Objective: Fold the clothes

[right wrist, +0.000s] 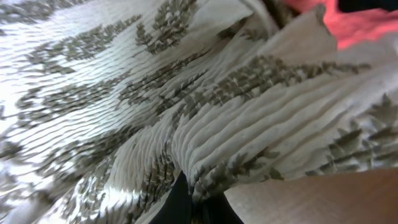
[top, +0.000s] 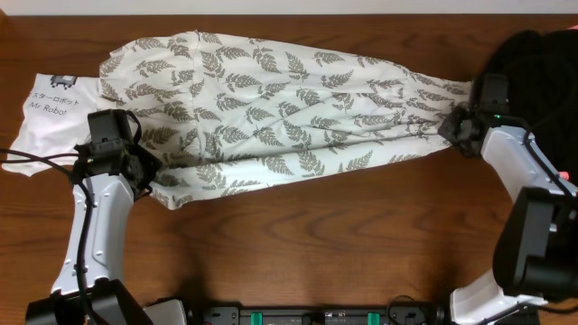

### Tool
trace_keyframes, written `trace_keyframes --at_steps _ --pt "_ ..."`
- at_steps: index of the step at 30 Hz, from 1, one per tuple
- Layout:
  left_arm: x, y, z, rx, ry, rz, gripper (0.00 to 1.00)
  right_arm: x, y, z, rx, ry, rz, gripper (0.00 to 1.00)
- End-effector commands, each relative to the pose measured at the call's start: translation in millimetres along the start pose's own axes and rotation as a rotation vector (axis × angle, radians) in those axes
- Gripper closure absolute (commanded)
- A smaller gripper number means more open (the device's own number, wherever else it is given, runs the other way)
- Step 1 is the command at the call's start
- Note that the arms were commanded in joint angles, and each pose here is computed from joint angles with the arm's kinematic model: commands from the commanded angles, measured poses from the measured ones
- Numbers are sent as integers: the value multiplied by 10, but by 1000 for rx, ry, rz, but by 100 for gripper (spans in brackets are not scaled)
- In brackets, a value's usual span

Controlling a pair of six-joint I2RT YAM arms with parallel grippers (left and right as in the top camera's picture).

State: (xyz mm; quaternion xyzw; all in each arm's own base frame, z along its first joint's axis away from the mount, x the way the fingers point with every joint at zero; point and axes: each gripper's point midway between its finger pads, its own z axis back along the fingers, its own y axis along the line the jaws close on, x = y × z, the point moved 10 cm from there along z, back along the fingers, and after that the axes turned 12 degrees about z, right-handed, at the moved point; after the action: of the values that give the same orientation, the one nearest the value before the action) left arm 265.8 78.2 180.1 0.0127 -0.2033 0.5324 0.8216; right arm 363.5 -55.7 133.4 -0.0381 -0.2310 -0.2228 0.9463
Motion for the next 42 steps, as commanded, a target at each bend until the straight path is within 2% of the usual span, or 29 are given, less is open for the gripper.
trace_keyframes --at_steps 1,6,10,12,16,19,26,37,42 --pt "87 -65 36 -15 -54 -9 94 -18 3 -118 -6 9 -11 99" --pt "161 -135 44 -59 -110 1 94 11 19 -168 0 -13 -14 98" --pt "197 -177 52 -87 -134 8 93 57 32 -166 10 -44 -18 92" --pt "197 -177 52 -88 -135 8 93 68 41 -166 18 -51 -19 86" --pt "196 -176 52 -87 -134 8 93 97 66 -163 46 -68 -21 56" --pt "195 -177 52 -87 -134 8 93 137 78 -159 55 -95 -24 47" --pt "195 -177 52 -87 -133 8 93 202 104 -150 80 -137 -28 38" --pt "191 -172 51 -84 -130 7 93 380 258 -89 257 -242 -18 25" --pt "191 -172 51 -84 -131 7 93 401 285 -74 281 -268 95 22"
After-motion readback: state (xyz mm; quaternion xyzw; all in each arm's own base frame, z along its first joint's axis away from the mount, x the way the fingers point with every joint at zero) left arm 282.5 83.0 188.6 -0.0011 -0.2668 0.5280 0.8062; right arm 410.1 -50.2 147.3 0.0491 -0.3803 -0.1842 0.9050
